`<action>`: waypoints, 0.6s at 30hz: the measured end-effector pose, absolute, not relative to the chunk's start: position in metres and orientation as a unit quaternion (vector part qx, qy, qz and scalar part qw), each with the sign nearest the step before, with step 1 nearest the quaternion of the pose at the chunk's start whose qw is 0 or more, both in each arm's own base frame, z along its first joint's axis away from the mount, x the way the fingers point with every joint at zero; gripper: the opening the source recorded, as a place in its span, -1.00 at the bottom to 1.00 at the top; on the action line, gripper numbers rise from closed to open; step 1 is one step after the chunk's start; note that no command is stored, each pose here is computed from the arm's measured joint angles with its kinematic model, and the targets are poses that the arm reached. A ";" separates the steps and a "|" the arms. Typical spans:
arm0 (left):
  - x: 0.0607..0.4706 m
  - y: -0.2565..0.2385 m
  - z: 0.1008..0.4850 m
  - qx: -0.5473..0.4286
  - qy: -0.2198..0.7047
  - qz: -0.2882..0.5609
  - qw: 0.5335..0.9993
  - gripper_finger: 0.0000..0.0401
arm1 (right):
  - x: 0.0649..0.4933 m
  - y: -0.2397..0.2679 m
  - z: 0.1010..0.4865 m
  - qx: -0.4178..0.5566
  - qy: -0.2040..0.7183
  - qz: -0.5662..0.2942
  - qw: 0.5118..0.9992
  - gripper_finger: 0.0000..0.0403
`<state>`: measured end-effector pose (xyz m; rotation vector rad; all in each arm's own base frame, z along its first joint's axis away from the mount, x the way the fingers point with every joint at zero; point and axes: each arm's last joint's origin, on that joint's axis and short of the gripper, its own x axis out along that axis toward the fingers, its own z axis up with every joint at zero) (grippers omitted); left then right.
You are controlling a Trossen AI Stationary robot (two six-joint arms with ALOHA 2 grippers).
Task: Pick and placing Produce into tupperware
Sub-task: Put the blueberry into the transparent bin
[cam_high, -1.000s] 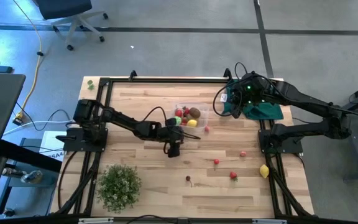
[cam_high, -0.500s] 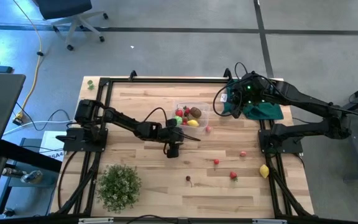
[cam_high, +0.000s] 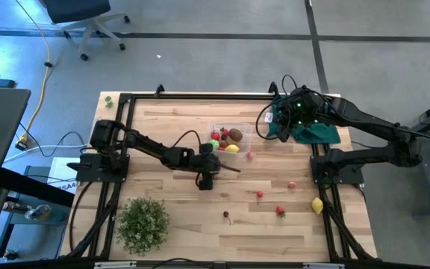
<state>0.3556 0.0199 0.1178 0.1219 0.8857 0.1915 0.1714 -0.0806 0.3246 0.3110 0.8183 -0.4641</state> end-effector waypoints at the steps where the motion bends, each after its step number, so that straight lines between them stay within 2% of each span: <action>1: 0.356 0.019 0.118 0.061 0.428 0.091 0.897 -0.12 | 0.171 -0.081 0.325 0.149 0.392 -0.223 0.880 -1.00; 18: 0.357 0.016 0.119 0.099 0.422 0.102 0.895 -0.12 | 0.171 -0.081 0.325 0.149 0.393 -0.223 0.880 -1.00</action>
